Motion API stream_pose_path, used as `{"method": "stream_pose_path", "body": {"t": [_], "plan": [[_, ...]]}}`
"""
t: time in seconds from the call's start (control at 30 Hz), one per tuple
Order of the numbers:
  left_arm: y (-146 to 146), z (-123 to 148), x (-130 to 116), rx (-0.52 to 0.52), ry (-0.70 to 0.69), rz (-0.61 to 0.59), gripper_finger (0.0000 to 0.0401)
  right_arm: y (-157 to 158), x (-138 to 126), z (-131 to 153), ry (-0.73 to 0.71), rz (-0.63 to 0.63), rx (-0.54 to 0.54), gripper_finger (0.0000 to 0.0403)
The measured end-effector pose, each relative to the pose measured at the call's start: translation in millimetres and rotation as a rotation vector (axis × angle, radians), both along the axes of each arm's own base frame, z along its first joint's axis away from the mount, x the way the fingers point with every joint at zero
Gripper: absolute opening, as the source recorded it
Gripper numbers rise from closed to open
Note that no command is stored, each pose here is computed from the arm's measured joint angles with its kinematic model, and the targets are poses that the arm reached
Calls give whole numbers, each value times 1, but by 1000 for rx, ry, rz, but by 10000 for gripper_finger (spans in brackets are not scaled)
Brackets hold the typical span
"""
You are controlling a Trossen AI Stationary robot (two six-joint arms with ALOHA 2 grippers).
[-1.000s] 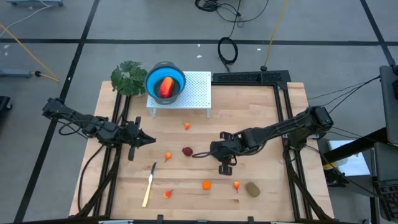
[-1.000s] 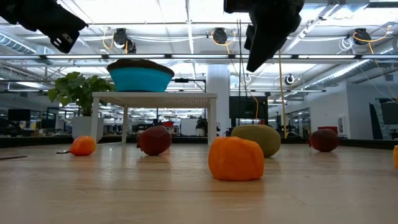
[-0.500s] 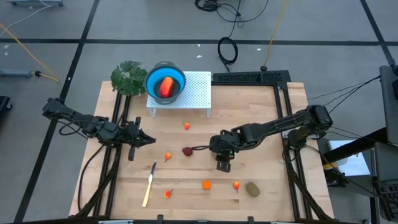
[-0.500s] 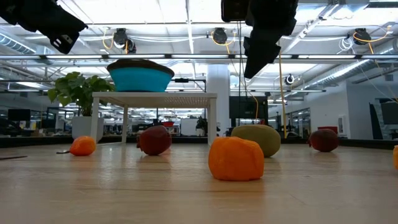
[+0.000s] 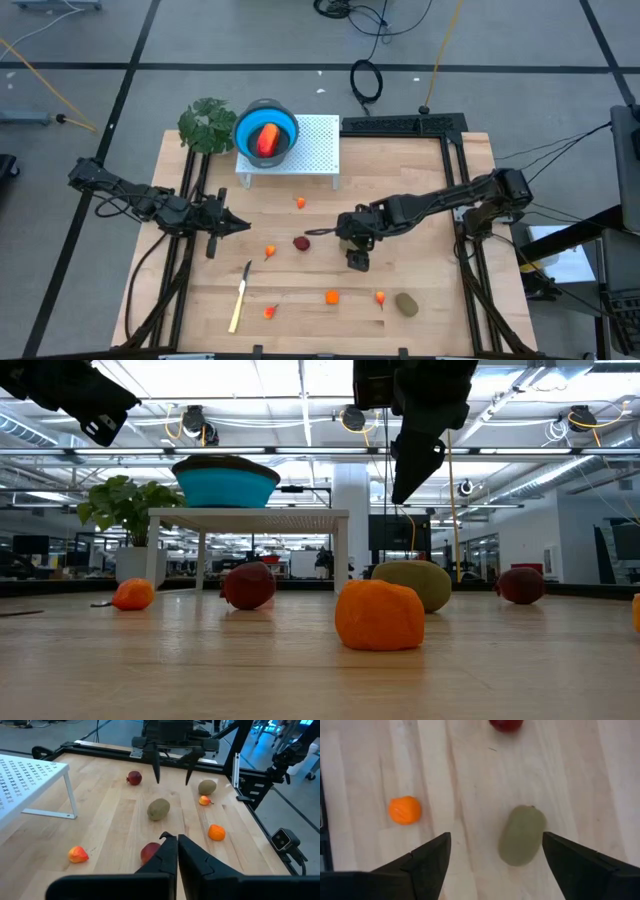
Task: Pick & Place Fruit
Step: Put the top kiwi into the blue strainer bowl on the shelf
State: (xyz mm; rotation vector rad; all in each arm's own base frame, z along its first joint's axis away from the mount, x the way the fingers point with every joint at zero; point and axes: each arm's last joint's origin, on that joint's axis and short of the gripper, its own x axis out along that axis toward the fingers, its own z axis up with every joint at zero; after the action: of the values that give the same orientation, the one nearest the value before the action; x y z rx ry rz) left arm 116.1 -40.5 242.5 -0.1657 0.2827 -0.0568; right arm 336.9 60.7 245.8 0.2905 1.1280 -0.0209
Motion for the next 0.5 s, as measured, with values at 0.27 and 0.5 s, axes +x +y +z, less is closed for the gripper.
{"method": "stream_pose_path", "body": {"t": [0.27,0.5], "plan": [[0,0,0,3,-2,-1,6,-9,-4,-14,37,-27,-10,312],[0,0,0,6,-2,1,11,-10,-3,-30,-27,-41,-34,313]]}}
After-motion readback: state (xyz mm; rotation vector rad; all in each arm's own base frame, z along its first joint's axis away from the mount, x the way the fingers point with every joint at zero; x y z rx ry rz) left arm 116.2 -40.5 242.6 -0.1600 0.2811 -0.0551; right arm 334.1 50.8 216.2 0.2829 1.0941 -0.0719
